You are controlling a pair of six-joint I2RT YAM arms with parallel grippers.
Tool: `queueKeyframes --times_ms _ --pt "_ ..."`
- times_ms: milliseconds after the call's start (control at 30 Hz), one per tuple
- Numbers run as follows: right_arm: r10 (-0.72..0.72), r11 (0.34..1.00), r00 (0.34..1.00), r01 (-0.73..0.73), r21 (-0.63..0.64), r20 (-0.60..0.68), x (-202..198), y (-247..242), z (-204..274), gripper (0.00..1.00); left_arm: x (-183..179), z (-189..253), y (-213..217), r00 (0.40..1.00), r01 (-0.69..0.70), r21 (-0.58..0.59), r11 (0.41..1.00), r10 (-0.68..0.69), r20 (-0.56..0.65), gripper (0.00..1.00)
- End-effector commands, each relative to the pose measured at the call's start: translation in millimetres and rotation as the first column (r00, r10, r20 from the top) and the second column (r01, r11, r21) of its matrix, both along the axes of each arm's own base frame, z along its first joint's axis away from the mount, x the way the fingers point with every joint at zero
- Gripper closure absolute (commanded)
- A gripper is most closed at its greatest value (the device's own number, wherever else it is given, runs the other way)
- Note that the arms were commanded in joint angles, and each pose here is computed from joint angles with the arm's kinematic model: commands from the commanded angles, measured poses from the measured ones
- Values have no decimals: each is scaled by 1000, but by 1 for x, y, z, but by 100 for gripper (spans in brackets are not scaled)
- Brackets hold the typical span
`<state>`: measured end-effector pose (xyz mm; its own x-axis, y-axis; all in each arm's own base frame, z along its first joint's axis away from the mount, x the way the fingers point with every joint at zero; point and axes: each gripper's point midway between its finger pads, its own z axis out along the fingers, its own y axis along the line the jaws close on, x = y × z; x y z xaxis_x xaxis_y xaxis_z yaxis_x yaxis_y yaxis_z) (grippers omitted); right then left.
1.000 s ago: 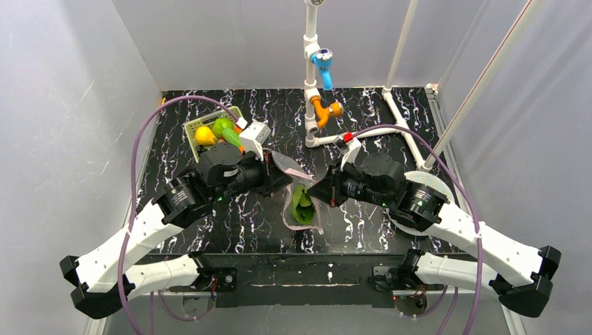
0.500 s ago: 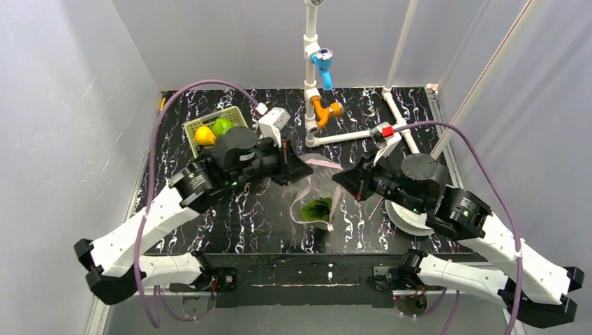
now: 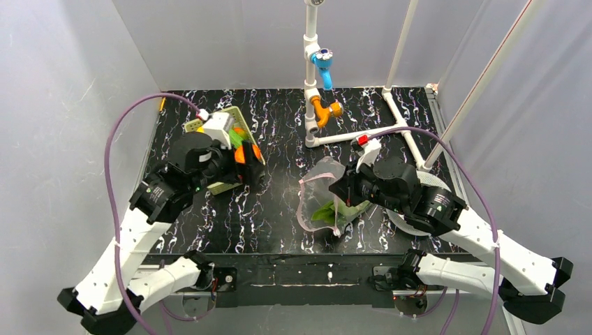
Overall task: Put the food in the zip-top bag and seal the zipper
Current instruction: Adjust the zipper food storage bag at the center of the board, then pick up the fake vegetable from the bin.
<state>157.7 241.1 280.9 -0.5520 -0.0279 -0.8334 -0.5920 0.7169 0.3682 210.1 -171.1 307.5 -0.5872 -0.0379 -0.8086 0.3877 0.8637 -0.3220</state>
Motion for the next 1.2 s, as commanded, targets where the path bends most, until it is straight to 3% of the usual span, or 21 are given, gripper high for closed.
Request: queueKeyframes --times_ms 0,167,300,600,667,800,967,1033,1167 --pt "11 997 999 -14 80 38 3 10 20 99 38 -34 71 973 -220 198 955 231 -30 4" --pt "19 996 1000 -21 82 23 2 12 18 99 97 -44 102 913 -378 198 905 399 -81 3" --pt "22 996 999 -24 87 24 1 12 22 99 152 -57 117 856 -497 119 859 509 -97 6" --pt "32 993 999 -34 112 19 -3 12 22 99 243 -96 112 775 -628 -104 771 607 -177 34" --pt "36 993 999 -38 111 13 -3 14 18 99 252 -110 108 743 -663 -127 738 625 -240 41" --pt "46 994 999 -46 104 4 -4 17 14 99 258 -143 108 656 -736 -103 669 667 -353 40" --pt "46 992 999 -47 113 16 -4 15 16 99 240 -173 130 463 -861 1 508 785 -412 31" --pt "44 993 999 -45 108 15 -4 14 14 99 245 -181 122 467 -860 -31 509 763 -447 29" --pt "45 994 999 -46 101 10 -4 15 11 99 256 -203 106 477 -843 -41 537 709 -520 38"
